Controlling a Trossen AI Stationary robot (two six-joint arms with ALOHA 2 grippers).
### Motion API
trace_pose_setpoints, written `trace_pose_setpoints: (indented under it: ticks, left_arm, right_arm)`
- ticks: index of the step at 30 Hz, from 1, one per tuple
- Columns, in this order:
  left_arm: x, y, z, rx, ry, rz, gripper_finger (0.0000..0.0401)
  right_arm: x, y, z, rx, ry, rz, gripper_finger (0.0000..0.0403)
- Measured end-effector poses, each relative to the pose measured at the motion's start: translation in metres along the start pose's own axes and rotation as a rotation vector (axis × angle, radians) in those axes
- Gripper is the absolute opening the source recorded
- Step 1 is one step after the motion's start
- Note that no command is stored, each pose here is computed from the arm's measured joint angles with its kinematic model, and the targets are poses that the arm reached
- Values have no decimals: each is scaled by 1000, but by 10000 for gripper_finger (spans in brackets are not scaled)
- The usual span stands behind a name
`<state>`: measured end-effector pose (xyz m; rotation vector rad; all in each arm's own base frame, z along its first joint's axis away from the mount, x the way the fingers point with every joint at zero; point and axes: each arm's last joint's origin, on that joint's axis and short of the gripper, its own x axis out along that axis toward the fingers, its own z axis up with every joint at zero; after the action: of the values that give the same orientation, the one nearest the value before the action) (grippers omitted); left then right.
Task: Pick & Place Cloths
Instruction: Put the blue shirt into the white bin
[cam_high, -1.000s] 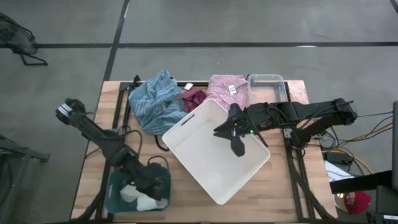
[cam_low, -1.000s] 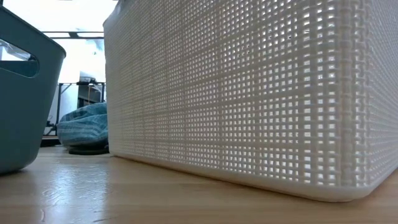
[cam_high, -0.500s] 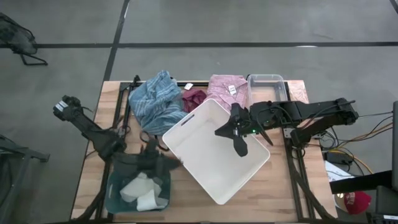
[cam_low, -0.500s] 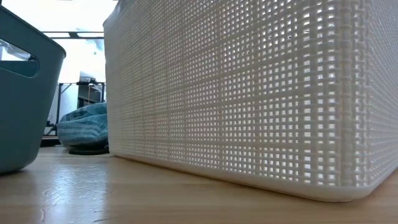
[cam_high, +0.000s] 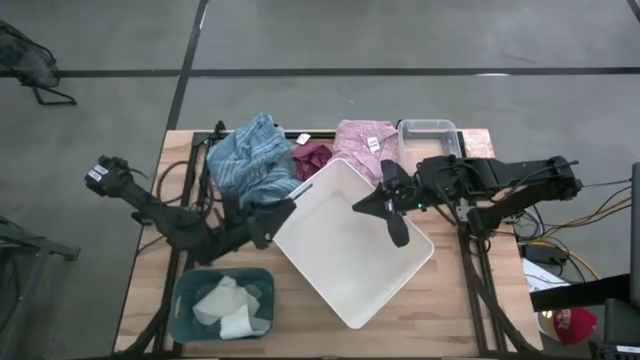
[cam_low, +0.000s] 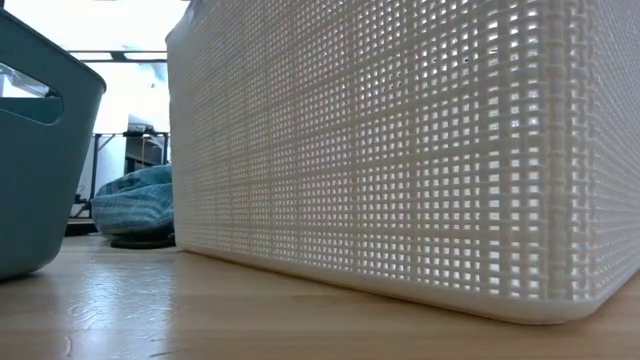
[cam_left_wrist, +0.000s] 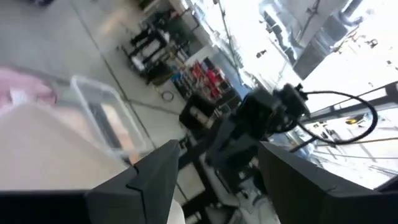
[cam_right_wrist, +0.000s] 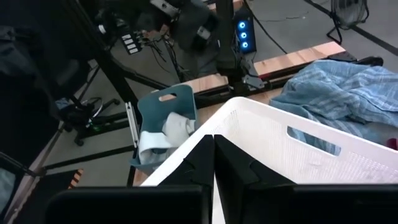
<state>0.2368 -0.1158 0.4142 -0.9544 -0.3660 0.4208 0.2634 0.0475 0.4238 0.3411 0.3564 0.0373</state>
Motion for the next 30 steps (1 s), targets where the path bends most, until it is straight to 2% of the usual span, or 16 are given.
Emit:
trace_pose_setpoints:
  ticks: [6,10,13,20,22,24,27,30]
  left_arm:
    - [21,-1,17,61,-39,-15,226]
    - [32,0,29,121,-38,-56,226]
    - [35,4,42,187,-70,-38,225]
    - [39,28,71,265,-131,111,225]
    - [41,39,75,317,-121,159,225]
    - [43,51,82,358,-81,207,225]
    - [47,73,93,338,27,270,225]
    - [48,99,106,325,167,381,225]
  right_arm:
    - [5,-1,-2,-1,18,-9,8]
    - [6,-8,0,10,11,-36,8]
    - [6,-18,5,23,-4,-70,8]
    - [10,-55,19,72,-70,-188,21]
    - [14,-67,24,86,-102,-221,25]
    - [15,-82,27,108,-106,-266,28]
    - [16,-102,29,198,-112,-309,33]
    - [16,-121,32,270,-117,-321,36]
